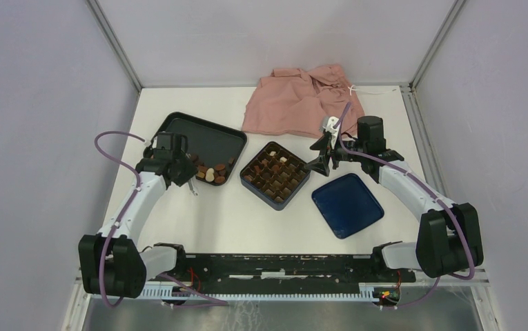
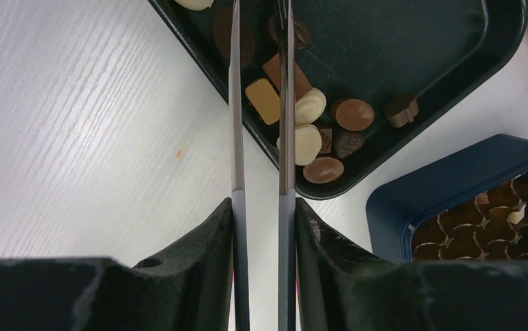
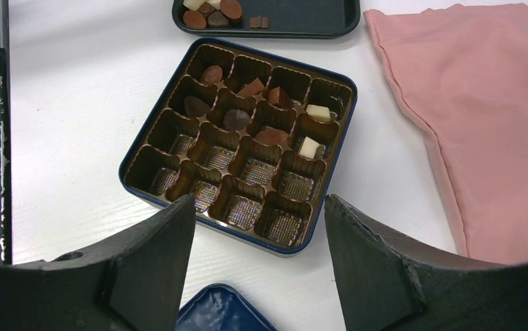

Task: Pack the chocolate
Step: Pick up the fake chocolate from the plate.

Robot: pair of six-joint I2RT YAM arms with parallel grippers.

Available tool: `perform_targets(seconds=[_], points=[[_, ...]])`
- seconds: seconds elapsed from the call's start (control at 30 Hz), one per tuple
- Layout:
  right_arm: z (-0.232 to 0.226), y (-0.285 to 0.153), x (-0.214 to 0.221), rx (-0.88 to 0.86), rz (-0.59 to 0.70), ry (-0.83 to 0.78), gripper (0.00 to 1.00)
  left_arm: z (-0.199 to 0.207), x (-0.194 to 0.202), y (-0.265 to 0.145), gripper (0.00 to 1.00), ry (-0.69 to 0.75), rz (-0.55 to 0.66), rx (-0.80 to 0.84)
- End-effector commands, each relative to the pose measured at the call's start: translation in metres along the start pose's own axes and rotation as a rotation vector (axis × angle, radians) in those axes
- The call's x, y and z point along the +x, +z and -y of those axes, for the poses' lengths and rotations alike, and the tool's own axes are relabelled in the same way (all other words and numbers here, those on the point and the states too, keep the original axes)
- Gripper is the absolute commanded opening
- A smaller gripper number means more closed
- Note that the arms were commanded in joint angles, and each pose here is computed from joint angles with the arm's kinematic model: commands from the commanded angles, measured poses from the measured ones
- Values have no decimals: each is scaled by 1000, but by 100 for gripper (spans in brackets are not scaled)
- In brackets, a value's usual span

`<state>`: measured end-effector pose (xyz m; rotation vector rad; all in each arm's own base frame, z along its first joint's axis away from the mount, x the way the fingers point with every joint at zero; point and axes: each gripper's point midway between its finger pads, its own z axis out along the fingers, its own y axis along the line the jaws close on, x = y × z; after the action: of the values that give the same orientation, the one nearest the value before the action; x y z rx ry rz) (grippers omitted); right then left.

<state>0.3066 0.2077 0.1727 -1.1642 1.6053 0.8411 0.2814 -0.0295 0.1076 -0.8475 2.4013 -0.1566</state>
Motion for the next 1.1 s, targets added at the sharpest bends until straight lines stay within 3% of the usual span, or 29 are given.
perform_targets(seconds=[0.0, 1.07], points=[[2, -4, -29, -3, 53, -77, 74, 29, -34, -19, 40, -70, 106, 103], [0, -4, -31, -8, 57, -84, 74, 24, -31, 2, 43, -112, 88, 47]])
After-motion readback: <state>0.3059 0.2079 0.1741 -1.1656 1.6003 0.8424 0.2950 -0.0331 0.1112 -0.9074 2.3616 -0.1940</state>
